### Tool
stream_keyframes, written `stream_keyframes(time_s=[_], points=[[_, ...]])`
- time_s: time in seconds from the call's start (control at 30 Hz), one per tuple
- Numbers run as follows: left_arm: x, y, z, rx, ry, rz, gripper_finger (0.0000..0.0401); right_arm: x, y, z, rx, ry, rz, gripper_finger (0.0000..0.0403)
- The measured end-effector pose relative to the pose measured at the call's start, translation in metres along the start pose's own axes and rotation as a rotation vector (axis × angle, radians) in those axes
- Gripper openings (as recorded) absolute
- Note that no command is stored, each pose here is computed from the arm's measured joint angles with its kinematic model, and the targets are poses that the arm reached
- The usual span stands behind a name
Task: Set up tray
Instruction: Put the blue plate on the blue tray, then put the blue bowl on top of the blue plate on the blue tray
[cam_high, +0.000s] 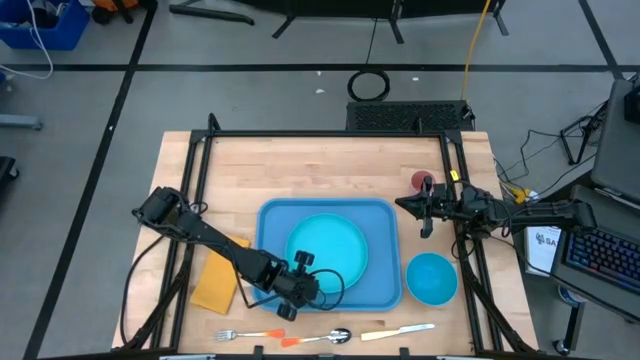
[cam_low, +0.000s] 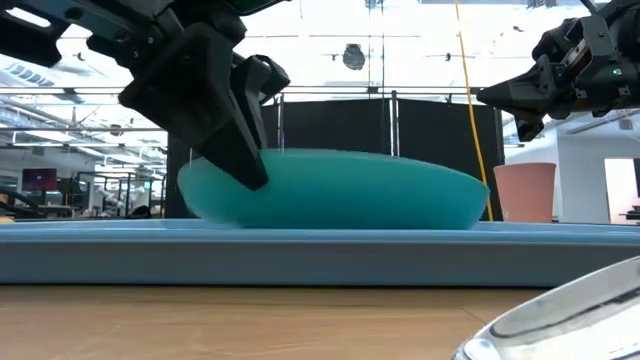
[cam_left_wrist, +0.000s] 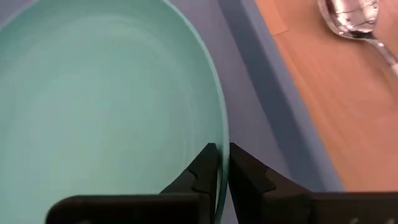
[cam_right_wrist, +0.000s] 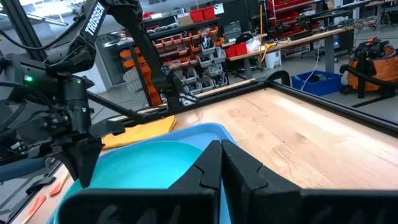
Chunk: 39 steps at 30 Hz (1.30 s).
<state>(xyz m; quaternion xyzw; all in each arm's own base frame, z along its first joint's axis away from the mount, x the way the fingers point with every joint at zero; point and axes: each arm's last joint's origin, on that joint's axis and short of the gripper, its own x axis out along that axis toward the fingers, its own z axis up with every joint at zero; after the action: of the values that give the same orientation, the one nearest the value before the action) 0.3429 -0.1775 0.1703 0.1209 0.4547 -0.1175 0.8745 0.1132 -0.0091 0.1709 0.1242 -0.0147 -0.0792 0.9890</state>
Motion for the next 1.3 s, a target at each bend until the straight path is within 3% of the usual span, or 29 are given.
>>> stream_keyframes(time_s=[0.3, 0.6, 0.7, 1.0, 1.3], points=[[0.000, 0.000, 0.000, 0.002, 0.003, -0.024, 0.0004, 0.000, 0.000, 0.000, 0.000, 0.000, 0.000, 0.0000], [-0.002, 0.002, 0.001, -0.002, -0.008, 0.030, 0.0035, 0.000, 0.000, 0.001, -0.005, -0.013, 0.008, 0.0000], [-0.004, 0.002, 0.001, -0.005, -0.016, 0.093, 0.0035, 0.000, 0.001, 0.001, -0.006, -0.013, 0.009, 0.0000], [-0.016, -0.006, 0.001, -0.002, -0.063, 0.427, 0.0008, -0.001, 0.006, 0.005, -0.045, -0.050, 0.057, 0.0000], [-0.020, -0.016, -0.002, -0.026, -0.078, 0.469, 0.0020, -0.003, 0.019, 0.009, -0.080, -0.095, 0.172, 0.0000]])
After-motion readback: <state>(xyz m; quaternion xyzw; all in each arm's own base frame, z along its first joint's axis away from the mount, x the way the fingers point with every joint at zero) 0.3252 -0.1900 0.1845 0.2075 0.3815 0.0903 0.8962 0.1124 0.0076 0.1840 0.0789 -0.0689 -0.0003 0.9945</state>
